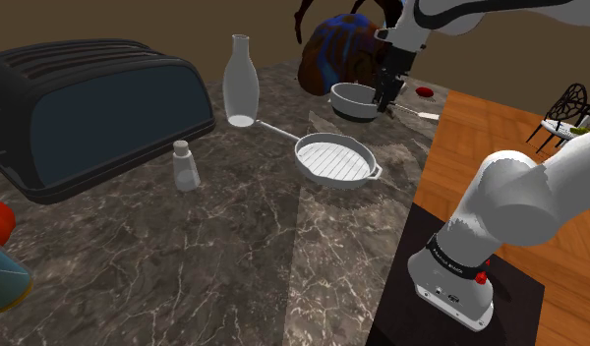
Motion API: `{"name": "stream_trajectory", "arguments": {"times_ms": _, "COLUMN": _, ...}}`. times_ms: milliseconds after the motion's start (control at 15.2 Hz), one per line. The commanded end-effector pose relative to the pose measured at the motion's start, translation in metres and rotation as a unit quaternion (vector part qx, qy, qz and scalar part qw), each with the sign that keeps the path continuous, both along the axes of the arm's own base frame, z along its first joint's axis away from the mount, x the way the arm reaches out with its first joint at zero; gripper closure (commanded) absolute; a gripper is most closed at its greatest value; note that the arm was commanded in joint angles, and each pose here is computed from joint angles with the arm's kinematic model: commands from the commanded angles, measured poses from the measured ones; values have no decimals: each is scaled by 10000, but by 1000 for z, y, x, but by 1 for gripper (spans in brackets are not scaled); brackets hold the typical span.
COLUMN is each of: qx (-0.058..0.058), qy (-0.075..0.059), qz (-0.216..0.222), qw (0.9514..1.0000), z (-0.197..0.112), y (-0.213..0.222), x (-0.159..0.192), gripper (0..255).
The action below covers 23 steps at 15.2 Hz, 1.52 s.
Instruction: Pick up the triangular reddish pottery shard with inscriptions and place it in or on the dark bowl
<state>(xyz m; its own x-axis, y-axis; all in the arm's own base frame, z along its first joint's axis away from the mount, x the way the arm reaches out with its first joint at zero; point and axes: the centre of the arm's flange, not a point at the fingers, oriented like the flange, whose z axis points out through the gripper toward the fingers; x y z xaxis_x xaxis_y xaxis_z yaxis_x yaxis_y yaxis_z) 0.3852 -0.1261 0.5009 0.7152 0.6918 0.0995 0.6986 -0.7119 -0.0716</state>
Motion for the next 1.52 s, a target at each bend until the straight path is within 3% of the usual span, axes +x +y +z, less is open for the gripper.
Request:
{"name": "stream_trajectory", "arguments": {"times_ms": 0, "qx": 1, "qy": 2, "qz": 0, "qw": 10000, "z": 11, "y": -1, "x": -1, "gripper": 255}}
{"name": "stream_trajectory", "arguments": {"times_ms": 396, "qx": 1, "qy": 2, "qz": 0, "qw": 10000, "z": 39, "y": -1, "x": -1, "gripper": 255}}
{"name": "stream_trajectory", "arguments": {"times_ms": 1320, "qx": 1, "qy": 2, "qz": 0, "qw": 10000, "z": 46, "y": -105, "x": 152, "gripper": 255}}
{"name": "stream_trajectory", "arguments": {"times_ms": 1452, "qx": 1, "qy": 2, "qz": 0, "qw": 10000, "z": 41, "y": -111, "x": 161, "gripper": 255}}
